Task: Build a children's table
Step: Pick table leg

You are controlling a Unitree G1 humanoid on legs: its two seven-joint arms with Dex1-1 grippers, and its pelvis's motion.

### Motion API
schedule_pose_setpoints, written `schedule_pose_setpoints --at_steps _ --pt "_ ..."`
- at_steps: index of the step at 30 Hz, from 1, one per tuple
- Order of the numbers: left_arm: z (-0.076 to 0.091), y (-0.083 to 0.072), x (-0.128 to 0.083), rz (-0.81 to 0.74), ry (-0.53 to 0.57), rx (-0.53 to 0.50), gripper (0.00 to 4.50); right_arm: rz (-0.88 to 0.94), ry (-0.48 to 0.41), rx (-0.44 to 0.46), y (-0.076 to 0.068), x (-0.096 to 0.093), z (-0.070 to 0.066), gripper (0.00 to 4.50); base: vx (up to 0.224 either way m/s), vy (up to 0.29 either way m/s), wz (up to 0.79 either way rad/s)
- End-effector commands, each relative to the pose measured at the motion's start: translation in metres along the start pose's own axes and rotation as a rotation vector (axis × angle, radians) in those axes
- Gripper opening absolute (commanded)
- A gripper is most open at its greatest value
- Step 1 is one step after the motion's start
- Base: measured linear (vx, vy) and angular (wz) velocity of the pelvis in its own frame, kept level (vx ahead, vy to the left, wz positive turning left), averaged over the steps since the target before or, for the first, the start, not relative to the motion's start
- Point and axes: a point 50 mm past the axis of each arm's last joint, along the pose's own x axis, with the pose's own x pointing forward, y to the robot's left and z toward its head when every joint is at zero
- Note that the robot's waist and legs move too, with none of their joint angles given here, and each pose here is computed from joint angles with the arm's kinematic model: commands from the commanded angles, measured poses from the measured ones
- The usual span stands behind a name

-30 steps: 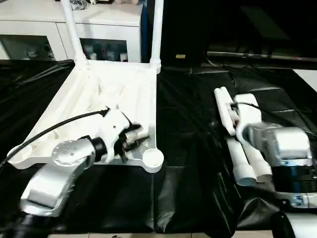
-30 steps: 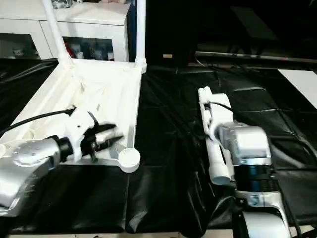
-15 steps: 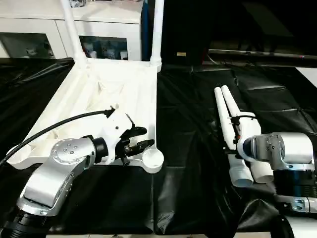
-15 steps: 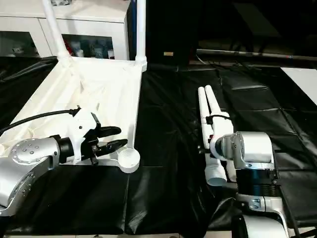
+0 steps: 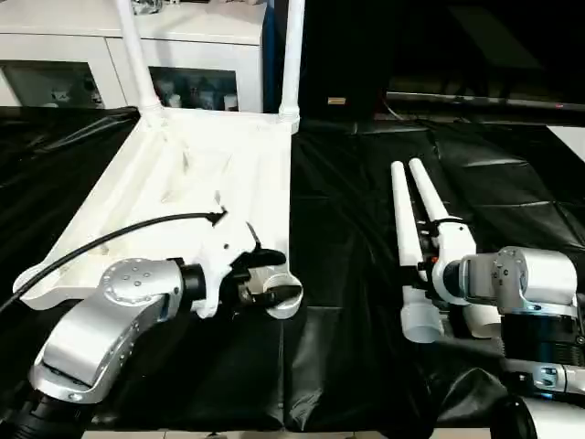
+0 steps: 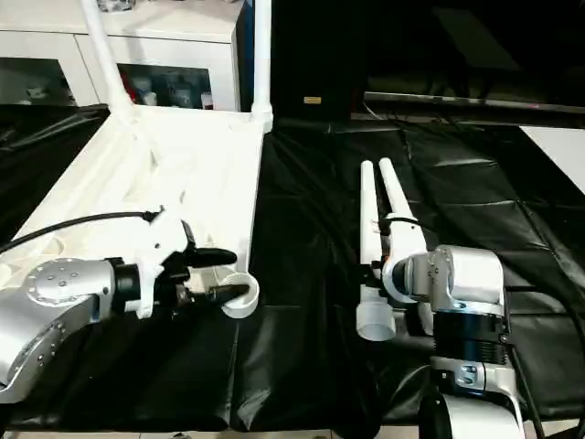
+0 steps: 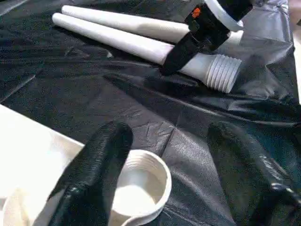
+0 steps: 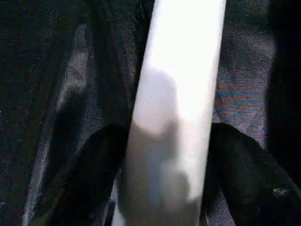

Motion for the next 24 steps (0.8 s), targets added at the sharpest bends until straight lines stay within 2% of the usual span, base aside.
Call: schedule_pose_setpoints --at_steps 1,3,8,9,14,16,17,18,19,21,22,24 --pt "0.006 -0.001 0.0 -0.017 0.005 0.033 3.72 0.008 0.022 0.03 -0.002 0.004 -0.006 2.69 0.0 0.0 0.0" --pt "0.006 -0.001 0.0 -0.019 0.008 0.032 3.72 0.011 0.021 0.035 -0.002 0.005 -0.007 2.58 0.0 0.0 0.0" --pt "0.002 0.011 -0.001 0.073 0.06 -0.038 4.19 0.031 0.009 0.07 -0.003 0.007 -0.011 2.26 0.0 0.0 0.0" --pt "0.002 0.012 -0.001 0.079 0.055 -0.044 4.33 0.035 0.002 0.076 -0.003 0.006 -0.01 2.06 0.0 0.0 0.0" --pt "0.004 0.016 0.0 0.108 0.032 -0.078 4.5 0.065 -0.035 0.096 -0.003 0.005 -0.006 1.87 0.0 0.0 0.0" --pt "0.005 0.021 0.003 0.145 0.007 -0.12 4.5 0.131 -0.101 0.125 0.0 0.002 0.001 1.86 0.0 0.0 0.0" --pt "0.005 0.021 0.003 0.145 0.007 -0.12 4.5 0.131 -0.101 0.125 0.0 0.002 0.001 1.86 0.0 0.0 0.0" --pt "0.012 0.031 0.011 0.208 -0.071 -0.189 4.5 0.23 -0.19 0.157 0.005 -0.004 0.008 1.86 0.0 0.0 0.0" --pt "0.012 0.031 0.011 0.208 -0.071 -0.189 4.5 0.23 -0.19 0.157 0.005 -0.004 0.008 1.86 0.0 0.0 0.0" --pt "0.029 0.044 0.027 0.265 -0.216 -0.358 4.5 0.429 -0.319 0.188 0.017 -0.017 0.019 1.86 0.0 0.0 0.0" --pt "0.039 0.05 0.037 0.271 -0.28 -0.449 4.5 0.539 -0.37 0.183 0.025 -0.025 0.023 1.86 0.0 0.0 0.0" --pt "0.052 0.057 0.047 0.263 -0.344 -0.543 4.5 0.679 -0.426 0.14 0.036 -0.036 0.026 1.86 0.0 0.0 0.0"
